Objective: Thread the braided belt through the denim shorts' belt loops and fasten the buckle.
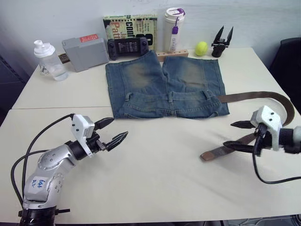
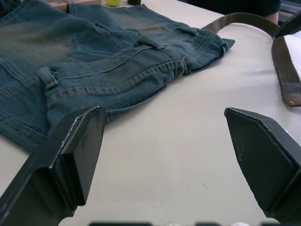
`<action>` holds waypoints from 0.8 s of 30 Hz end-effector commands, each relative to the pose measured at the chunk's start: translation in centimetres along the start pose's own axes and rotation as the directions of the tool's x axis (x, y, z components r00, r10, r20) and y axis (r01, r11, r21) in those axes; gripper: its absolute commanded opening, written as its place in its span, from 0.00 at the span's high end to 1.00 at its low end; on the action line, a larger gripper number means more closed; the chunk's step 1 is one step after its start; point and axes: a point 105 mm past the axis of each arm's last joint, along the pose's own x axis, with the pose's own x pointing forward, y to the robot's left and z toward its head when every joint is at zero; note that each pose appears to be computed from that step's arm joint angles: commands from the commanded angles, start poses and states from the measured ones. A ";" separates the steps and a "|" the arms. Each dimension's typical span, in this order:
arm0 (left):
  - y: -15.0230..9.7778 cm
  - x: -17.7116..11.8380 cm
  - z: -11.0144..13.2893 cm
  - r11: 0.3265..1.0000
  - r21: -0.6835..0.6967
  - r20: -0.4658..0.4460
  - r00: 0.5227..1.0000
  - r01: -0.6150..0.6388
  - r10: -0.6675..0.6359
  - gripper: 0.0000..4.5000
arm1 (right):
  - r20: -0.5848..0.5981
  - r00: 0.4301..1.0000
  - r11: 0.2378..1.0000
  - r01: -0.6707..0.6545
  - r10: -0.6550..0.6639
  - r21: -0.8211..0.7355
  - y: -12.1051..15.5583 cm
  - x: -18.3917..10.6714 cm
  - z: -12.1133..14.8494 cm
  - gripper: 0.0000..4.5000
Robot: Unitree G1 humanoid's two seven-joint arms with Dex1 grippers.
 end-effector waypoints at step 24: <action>-3.8 -0.7 0.4 0.989 0.024 -0.033 0.989 0.148 -0.147 0.00 | -0.479 0.830 0.899 -0.405 0.286 -0.165 -0.2 2.8 -6.0 0.91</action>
